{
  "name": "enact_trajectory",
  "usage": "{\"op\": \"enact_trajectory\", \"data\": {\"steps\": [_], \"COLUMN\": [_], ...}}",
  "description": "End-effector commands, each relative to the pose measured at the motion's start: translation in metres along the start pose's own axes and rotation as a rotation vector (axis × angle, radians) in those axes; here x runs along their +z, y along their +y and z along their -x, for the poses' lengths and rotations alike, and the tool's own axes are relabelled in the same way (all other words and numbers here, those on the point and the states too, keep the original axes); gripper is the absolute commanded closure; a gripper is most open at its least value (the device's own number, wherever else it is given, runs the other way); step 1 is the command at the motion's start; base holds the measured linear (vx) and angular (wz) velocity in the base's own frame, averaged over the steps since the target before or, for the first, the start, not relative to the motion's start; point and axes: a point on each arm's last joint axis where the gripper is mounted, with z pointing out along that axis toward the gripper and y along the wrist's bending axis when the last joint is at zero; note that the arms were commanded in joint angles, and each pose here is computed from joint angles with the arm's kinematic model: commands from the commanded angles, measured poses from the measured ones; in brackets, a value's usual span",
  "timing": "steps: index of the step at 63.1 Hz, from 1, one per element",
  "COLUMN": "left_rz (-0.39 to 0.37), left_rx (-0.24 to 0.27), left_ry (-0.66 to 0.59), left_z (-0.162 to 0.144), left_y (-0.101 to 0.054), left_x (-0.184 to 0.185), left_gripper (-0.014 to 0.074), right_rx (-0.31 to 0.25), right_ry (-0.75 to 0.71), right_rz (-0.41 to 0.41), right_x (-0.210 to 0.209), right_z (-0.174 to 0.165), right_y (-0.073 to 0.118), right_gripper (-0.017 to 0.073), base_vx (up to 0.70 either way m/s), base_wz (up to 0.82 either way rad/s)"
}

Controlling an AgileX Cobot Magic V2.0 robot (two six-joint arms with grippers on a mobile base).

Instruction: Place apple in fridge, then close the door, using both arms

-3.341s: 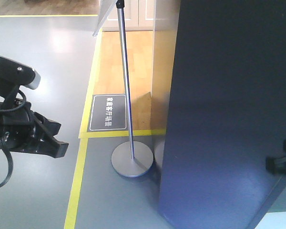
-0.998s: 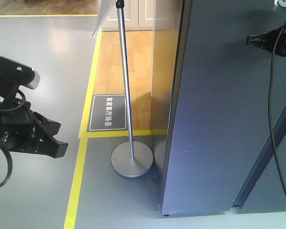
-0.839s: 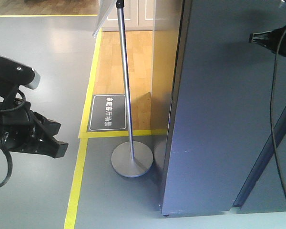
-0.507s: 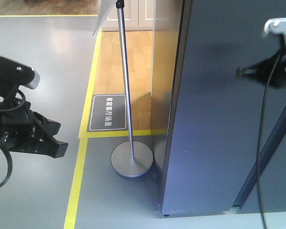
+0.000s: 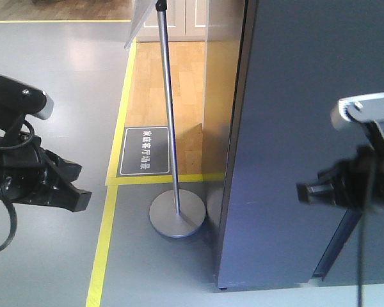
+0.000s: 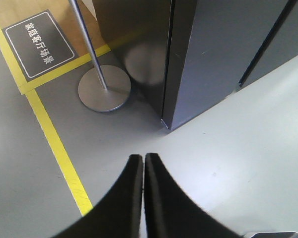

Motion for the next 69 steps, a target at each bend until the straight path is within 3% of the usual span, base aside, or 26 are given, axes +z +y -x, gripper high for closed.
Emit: {"op": "enact_trajectory", "data": {"steps": [1,35,69], "left_rz": [-0.002,-0.002,-0.002], "left_rx": [-0.005,-0.005,-0.005], "left_ry": [-0.102,-0.102,-0.102], "left_z": [0.013,0.013,0.013], "left_y": [0.000,0.000,0.000], "left_x": [-0.012,-0.012,-0.012], "left_gripper": [0.0600,0.0600,0.0600], "right_rx": [0.024,-0.008,-0.005], "right_ry": [-0.096,-0.016,-0.031], "right_rz": [0.032,-0.042,-0.041], "right_x": [-0.021,-0.066,-0.072], "right_z": [-0.004,-0.098,-0.107], "right_y": [0.001,-0.018,-0.019], "right_gripper": [0.0564,0.0564,0.0564], "base_vx": [0.00,0.00,0.00], "base_wz": [0.00,0.00,0.00]}}
